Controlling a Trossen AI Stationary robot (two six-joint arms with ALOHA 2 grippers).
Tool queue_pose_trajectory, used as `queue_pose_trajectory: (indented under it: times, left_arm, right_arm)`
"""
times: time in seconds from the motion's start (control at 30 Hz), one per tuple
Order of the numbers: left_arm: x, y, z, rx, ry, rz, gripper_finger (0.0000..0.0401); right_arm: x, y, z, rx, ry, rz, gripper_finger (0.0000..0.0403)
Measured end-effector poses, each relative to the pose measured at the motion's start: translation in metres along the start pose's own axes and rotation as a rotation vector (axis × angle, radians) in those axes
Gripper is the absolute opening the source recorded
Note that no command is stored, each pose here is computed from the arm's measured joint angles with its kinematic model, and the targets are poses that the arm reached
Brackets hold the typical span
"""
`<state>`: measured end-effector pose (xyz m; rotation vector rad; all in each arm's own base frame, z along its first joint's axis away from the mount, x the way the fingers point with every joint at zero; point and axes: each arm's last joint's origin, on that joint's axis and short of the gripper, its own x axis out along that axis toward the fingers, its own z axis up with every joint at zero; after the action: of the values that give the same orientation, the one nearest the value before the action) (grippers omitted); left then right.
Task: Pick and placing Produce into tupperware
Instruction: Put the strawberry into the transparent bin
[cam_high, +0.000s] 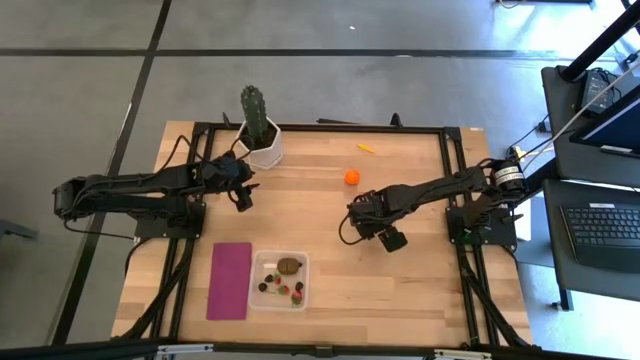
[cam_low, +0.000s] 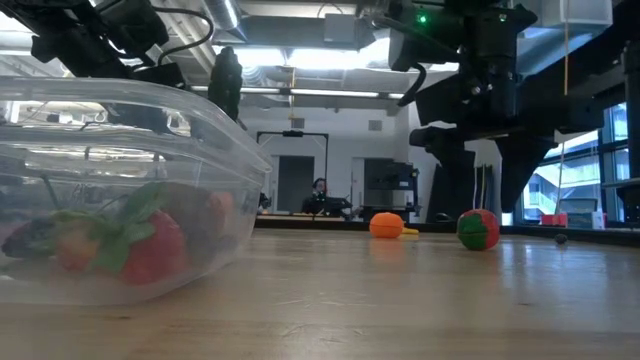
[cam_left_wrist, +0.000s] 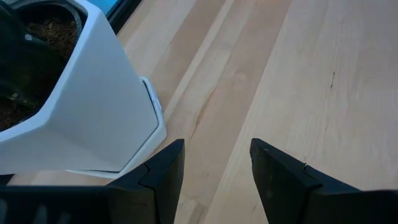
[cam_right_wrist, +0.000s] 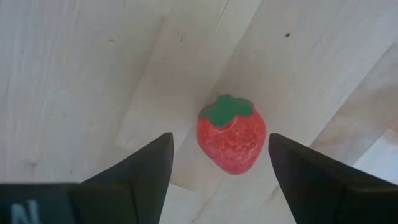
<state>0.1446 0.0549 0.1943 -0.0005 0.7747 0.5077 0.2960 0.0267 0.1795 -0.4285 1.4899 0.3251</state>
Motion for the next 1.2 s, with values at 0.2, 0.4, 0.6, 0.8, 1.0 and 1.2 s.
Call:
queue_pose_trajectory:
  times: [0.2, 0.4, 0.6, 0.8, 1.0, 1.2]
  left_arm:
    - [0.0, 0.0, 0.0, 0.0, 0.0, 0.0, 0.0176]
    - [0.0, 0.0, 0.0, 0.0, 0.0, 0.0, 0.0176]
    - [0.0, 0.0, 0.0, 0.0, 0.0, -0.001, 0.0176]
    - [0.0, 0.0, 0.0, 0.0, 0.0, -0.001, 0.0176]
    - [0.0, 0.0, 0.0, 0.0, 0.0, 0.0, 0.0176]
    - [0.0, 0.0, 0.0, 0.0, 0.0, 0.0, 0.0176]
  right_arm:
    - [0.0001, -0.0003, 0.0006, 0.0, -0.006, -0.002, 0.0263]
    - [0.0001, -0.0002, 0.0006, -0.003, -0.006, -0.002, 0.0279]
    - [0.0, -0.0003, 0.0006, -0.003, -0.006, -0.002, 0.031]
    - [0.0, -0.0003, 0.0006, 0.013, -0.006, -0.002, 0.0316]
    - [0.0, -0.0003, 0.0007, 0.016, -0.006, -0.003, 0.0316]
    - [0.0001, -0.0016, 0.0035, 0.002, -0.035, -0.015, 0.0316]
